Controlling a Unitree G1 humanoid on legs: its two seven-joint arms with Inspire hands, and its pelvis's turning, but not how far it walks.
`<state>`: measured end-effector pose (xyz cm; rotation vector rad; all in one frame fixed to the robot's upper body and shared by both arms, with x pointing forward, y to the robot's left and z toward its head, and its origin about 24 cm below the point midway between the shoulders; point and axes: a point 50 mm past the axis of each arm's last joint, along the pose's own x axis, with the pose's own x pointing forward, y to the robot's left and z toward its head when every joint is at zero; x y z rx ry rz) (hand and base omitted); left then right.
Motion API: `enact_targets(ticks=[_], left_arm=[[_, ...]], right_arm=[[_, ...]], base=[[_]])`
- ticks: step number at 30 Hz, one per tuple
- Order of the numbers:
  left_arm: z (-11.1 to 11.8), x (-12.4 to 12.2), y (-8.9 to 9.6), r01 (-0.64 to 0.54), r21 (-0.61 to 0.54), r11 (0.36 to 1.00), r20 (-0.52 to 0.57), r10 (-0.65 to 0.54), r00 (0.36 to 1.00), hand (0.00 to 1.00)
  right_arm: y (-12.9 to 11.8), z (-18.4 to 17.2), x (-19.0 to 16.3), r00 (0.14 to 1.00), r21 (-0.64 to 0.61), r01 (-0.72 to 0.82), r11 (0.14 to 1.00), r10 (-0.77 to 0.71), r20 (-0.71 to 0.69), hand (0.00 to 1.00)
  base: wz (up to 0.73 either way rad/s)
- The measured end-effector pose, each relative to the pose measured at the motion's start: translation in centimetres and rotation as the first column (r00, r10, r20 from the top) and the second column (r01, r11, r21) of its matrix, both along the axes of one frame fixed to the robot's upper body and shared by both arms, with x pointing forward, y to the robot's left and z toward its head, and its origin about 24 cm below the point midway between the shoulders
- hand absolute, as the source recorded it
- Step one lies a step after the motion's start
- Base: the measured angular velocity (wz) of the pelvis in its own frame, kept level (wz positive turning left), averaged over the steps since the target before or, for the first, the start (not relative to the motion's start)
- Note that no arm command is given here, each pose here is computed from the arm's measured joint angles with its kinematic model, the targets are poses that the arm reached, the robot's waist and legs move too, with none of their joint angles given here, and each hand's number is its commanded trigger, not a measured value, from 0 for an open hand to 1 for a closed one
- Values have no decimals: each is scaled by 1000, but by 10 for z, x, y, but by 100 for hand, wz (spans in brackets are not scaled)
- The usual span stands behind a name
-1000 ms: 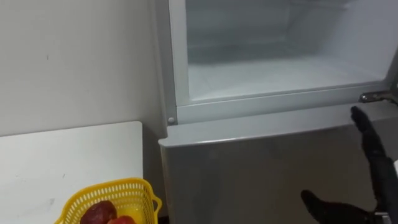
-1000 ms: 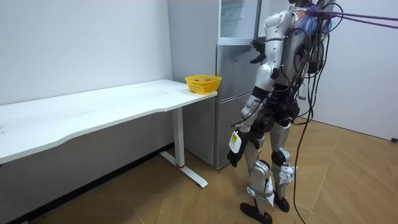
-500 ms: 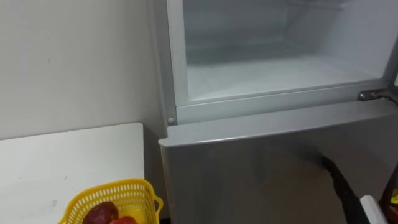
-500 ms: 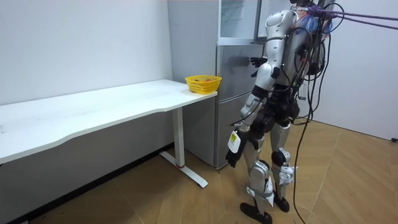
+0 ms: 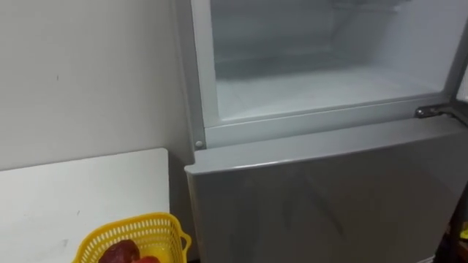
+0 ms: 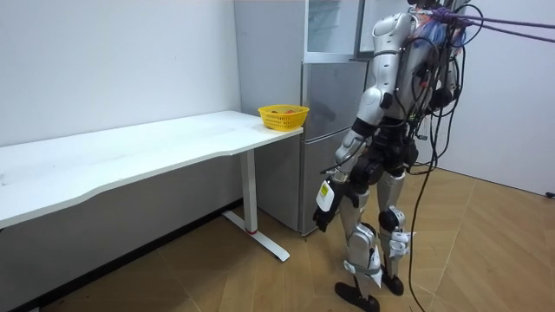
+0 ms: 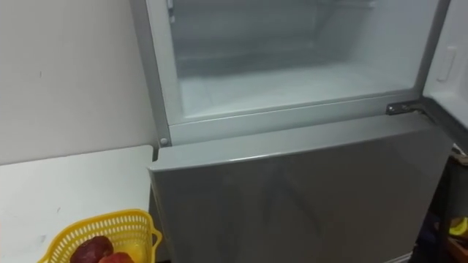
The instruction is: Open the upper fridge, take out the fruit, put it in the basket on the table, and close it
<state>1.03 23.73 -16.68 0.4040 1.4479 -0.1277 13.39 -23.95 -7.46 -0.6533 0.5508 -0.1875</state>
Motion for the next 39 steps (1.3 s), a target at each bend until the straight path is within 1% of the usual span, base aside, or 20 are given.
enact_targets(ticks=[5, 8, 10, 17, 21, 25, 27, 32, 35, 38, 39], left_arm=[[1, -2, -1, 7, 2, 1000, 3, -7, 1000, 0], [1, -3, -2, 8, 5, 1000, 3, -8, 1000, 0], [1, -2, -2, 5, 6, 1000, 4, -5, 1000, 0], [1, 1, -2, 6, 1, 1000, 4, -6, 1000, 0], [1, -1, -2, 12, 0, 1000, -19, -12, 1000, 0], [0, -4, -4, 5, -9, 1000, -41, -5, 999, 0], [-1, -6, -7, 2, -10, 1000, -63, -3, 998, 0], [-2, -10, -11, 8, -26, 1000, -109, -11, 994, 0], [-2, -9, -10, -23, -31, 999, -115, 19, 993, 0], [-2, -11, -9, -35, -32, 999, -129, 30, 991, 0], [-2, -12, -9, -38, -30, 999, -137, 33, 990, 0]], right_arm=[[-5, -20, -18, 993, -9, 32, 999, -33, -114, 0], [-6, -34, -30, 979, -7, 54, 999, -54, -196, 0], [-6, -48, -41, 958, -2, 80, 997, -78, -276, 0], [0, -65, -53, 918, 34, 109, 993, -87, -388, 0], [0, -70, -57, 898, 46, 116, 992, -85, -432, 0], [-1, -79, -72, 841, 59, 147, 987, -94, -533, 0], [-1, -82, -75, 822, 72, 158, 985, -91, -562, 0], [-4, -87, -78, 766, 134, 233, 963, -97, -635, 0], [-4, -90, -83, 730, 167, 297, 940, -110, -675, 0], [-3, -92, -92, 700, 198, 414, 888, -171, -693, 0], [-4, -93, -95, 684, 206, 469, 859, -205, -701, 0]], base=[[4], [0], [4], [2], [2], [0], [0], [0], [5], [10], [5]])
